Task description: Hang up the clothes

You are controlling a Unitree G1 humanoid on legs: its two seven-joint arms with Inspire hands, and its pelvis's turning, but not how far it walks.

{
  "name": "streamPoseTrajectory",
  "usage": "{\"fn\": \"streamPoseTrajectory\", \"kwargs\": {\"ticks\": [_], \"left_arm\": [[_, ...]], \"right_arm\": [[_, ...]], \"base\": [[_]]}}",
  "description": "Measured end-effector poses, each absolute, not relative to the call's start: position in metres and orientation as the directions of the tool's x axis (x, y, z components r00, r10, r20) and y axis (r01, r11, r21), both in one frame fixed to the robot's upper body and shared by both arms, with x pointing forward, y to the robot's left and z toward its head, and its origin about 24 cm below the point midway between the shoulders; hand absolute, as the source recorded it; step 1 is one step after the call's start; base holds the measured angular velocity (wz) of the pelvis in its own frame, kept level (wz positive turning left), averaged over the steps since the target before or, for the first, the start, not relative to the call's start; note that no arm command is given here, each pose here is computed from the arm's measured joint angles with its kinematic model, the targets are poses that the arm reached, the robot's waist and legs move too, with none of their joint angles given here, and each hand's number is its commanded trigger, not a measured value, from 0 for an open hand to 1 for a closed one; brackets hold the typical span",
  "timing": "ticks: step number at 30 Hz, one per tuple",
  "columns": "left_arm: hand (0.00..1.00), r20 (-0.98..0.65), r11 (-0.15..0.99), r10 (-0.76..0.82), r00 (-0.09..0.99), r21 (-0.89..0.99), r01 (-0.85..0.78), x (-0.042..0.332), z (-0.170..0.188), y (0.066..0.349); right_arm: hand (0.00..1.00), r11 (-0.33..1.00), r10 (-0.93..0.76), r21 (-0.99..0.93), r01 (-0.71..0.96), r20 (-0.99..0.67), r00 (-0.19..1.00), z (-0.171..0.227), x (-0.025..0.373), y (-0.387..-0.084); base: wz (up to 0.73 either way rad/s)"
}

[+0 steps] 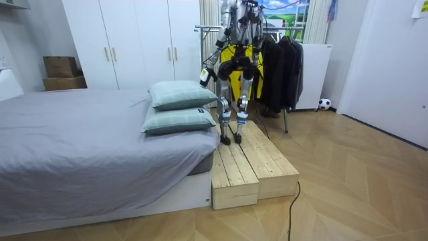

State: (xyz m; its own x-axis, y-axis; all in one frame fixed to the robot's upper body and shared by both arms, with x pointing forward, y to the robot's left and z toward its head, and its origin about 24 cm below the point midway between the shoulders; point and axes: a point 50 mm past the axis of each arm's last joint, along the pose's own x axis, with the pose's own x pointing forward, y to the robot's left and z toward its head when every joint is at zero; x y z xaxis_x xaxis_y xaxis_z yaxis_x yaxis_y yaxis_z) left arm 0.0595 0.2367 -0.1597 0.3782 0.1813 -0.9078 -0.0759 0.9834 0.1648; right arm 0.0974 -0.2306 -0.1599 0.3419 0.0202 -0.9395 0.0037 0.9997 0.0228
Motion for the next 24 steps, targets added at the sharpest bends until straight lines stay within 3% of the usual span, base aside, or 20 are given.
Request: {"fn": "streamPoseTrajectory", "kwargs": {"ticks": [10,20,24], "left_arm": [[0.00,-0.921,0.981,0.163,0.353,0.188,0.037,0.063,-0.161,0.232],[0.00,-0.937,0.980,0.194,0.292,0.199,-0.016,0.043,-0.164,0.236],[0.00,-0.944,0.979,0.203,0.259,0.203,-0.028,0.031,-0.165,0.238]], "right_arm": [[0.00,0.993,-0.015,0.026,0.118,-0.943,0.334,-0.160,0.084,-0.242],[0.00,0.990,-0.037,0.008,0.144,-0.952,0.305,-0.164,0.066,-0.239],[0.00,0.982,-0.045,0.011,0.188,-0.956,0.291,-0.165,0.058,-0.240]], "base": [[1.36],[0.12],[0.74]]}}
